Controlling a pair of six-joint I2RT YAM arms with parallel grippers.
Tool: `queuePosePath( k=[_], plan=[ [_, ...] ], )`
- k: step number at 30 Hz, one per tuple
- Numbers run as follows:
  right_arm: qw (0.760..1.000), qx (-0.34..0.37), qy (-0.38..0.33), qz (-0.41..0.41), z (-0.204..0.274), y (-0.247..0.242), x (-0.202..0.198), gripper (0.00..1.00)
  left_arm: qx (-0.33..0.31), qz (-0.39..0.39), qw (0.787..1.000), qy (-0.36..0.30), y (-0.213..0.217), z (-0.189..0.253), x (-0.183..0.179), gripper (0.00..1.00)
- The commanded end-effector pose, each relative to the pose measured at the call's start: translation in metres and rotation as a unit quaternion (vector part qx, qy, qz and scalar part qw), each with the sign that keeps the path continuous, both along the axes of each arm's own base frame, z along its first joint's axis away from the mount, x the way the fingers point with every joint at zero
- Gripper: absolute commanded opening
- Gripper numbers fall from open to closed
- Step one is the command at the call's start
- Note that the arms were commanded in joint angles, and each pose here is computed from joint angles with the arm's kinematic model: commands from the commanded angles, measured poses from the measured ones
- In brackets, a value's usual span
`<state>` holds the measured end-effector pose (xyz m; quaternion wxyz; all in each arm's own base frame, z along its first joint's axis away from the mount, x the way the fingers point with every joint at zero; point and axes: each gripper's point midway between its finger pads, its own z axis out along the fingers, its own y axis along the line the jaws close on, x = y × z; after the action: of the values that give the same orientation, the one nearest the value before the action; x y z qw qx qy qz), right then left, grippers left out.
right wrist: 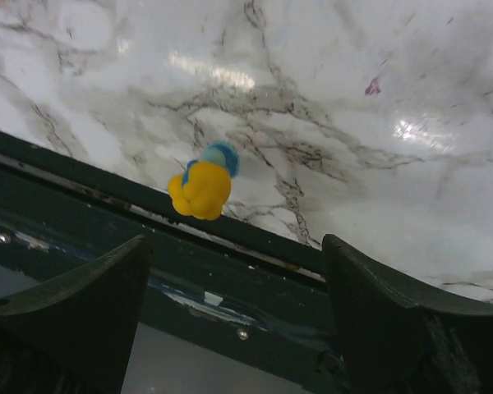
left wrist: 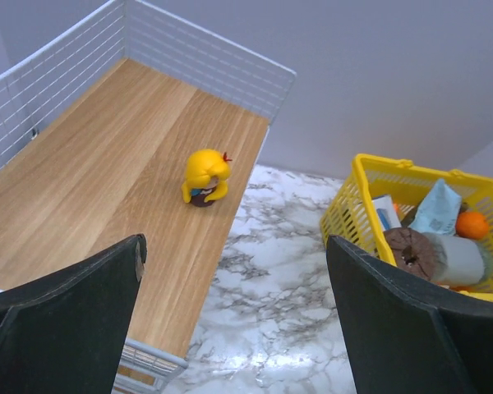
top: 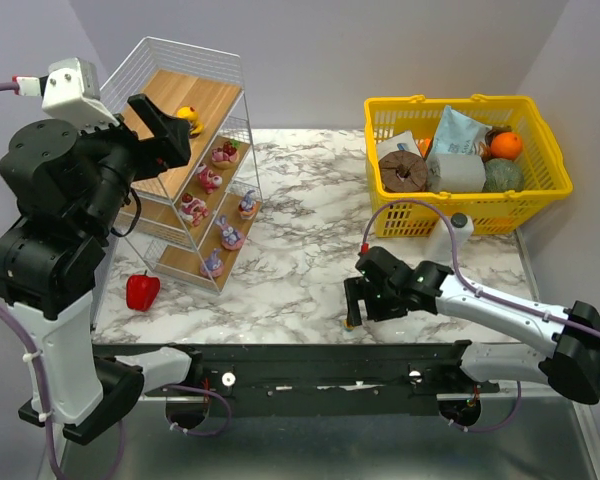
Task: Place and organize the plastic toys onto the shelf
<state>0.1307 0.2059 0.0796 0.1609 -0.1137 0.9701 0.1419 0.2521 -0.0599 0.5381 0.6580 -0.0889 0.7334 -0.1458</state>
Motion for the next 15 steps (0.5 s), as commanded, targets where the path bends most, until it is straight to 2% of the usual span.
queuePosePath(
  k=[1, 9, 15],
  plan=[
    [0.997, 0.071, 0.020, 0.039, 0.001, 0.023, -0.012, 0.90, 0.011, -0.061, 0.998, -0.020, -0.018, 0.008, -0.005, 0.99],
    [0.997, 0.060, 0.038, 0.026, -0.006, 0.035, -0.007, 0.84, 0.013, -0.101, 0.994, -0.045, -0.029, 0.021, -0.015, 0.99],
    [0.998, 0.044, 0.043, 0.011, -0.019, 0.038, -0.003, 0.77, 0.018, -0.118, 0.991, -0.054, -0.032, 0.026, -0.021, 0.99]
  ],
)
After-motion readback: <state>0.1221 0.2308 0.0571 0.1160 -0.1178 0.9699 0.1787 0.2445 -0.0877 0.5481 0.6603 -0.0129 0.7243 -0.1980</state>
